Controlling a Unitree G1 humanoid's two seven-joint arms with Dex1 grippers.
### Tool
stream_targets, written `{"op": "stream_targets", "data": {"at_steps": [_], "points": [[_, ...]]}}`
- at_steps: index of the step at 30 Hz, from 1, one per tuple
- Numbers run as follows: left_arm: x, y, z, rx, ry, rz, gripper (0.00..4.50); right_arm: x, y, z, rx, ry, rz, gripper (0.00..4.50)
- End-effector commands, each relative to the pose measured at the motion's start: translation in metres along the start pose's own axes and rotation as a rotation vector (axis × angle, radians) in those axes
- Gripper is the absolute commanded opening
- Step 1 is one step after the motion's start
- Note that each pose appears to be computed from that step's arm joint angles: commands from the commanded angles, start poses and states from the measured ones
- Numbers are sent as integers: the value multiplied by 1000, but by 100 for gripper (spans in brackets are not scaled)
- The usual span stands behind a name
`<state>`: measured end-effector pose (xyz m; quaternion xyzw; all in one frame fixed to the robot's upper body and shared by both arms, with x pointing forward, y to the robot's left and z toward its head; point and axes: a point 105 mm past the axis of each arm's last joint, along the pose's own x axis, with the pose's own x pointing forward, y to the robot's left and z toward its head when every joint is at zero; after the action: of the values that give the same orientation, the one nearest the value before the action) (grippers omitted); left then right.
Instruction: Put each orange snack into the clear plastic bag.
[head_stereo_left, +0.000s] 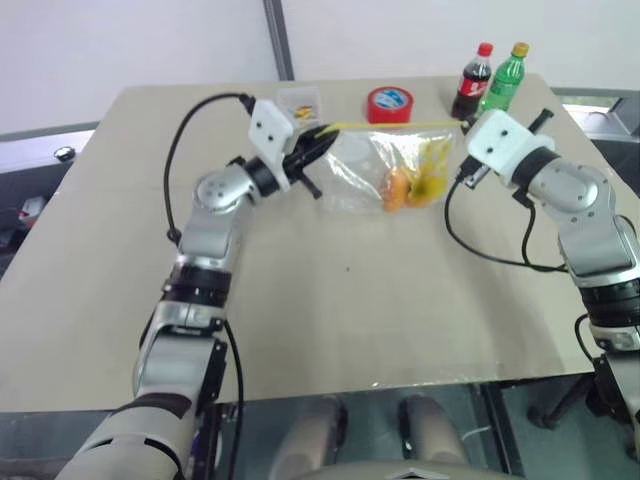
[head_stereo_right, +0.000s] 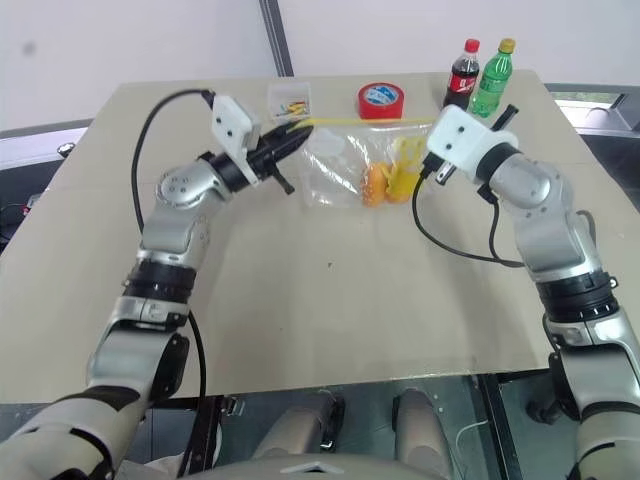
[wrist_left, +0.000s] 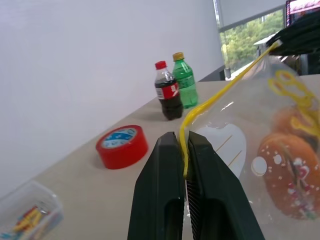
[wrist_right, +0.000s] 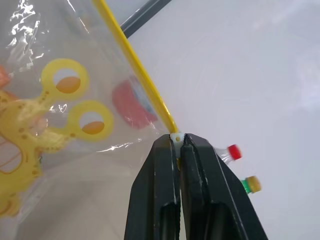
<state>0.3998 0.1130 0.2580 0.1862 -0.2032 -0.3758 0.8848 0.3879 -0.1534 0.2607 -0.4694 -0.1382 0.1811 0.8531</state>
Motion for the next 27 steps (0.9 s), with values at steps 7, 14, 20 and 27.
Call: {"op": "stream_targets", "data": {"at_steps": [7, 14, 20, 27], "points": [[-59, -67, -36, 133, 97, -229, 0, -65, 67, -12, 87, 52, 283, 3], [-100, -99, -65, -11, 250, -337, 247, -102, 109, -34, 161, 125, 500, 255], [-147, -73, -50, -277, 311, -194, 441, -140, 84, -51, 412, 185, 426, 448], [-183, -60, -34, -382, 379, -178, 441, -173, 68, -44, 561, 170, 401, 448]]}}
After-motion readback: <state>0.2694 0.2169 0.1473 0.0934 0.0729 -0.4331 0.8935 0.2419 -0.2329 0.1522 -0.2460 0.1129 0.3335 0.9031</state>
